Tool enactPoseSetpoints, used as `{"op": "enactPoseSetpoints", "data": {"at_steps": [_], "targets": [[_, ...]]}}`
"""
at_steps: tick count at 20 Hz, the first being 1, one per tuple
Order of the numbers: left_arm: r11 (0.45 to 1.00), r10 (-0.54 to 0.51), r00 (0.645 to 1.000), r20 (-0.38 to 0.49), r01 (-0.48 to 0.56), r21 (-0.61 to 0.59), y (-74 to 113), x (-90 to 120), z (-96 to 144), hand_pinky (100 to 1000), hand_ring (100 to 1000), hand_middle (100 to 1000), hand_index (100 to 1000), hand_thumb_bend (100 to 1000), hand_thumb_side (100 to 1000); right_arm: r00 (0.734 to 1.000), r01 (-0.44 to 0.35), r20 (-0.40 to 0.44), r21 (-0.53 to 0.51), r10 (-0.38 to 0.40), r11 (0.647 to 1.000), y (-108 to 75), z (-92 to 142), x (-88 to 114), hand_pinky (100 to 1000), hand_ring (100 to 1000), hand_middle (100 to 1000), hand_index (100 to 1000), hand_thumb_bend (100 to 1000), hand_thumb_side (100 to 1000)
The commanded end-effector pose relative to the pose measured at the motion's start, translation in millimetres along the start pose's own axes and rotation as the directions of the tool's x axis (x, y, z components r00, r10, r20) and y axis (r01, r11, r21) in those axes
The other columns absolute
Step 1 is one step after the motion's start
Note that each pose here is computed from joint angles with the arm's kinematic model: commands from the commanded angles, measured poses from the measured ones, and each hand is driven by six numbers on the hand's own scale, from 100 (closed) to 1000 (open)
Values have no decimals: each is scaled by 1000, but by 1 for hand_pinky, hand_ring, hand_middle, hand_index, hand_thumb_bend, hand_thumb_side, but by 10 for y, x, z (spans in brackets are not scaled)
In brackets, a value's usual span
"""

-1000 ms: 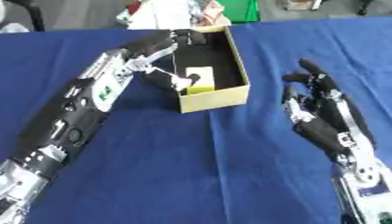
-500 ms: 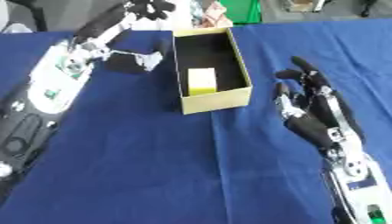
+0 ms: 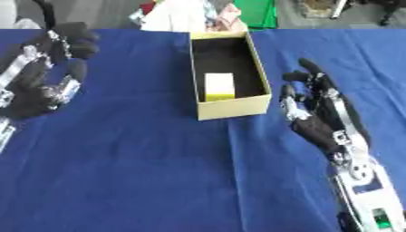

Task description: Pick up objects on the table and place them in the box.

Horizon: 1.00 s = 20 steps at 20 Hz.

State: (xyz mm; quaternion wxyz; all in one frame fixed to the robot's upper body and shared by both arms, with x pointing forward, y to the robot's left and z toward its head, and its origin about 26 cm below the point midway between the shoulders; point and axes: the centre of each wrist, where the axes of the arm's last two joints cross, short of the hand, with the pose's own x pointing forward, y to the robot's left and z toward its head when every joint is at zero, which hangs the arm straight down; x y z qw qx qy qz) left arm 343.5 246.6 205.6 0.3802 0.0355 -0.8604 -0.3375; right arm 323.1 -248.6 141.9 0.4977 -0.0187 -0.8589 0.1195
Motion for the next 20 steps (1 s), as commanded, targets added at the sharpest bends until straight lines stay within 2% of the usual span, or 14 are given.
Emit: {"op": "enactPoseSetpoints", "data": {"at_steps": [1,9,20], "targets": [[997,23,1000,-5,-23,68,65,52,101,809,799,800,944,100,463,999,-29,23,-10,29,1000,-65,-16,66,769,1000,737,970,100,263],[984,116,986,-120,-98,151,-109,-145,408,808,798,798,946,100,521,1000,-26,13,-23,27,999,-74,7,43,769,1000,737,970,100,273],[979,144,979,-141,-120,166,-174,-198,482,810,800,800,947,100,530,1000,-25,9,-30,25,999,-73,15,33,769,1000,737,971,100,280]]}}
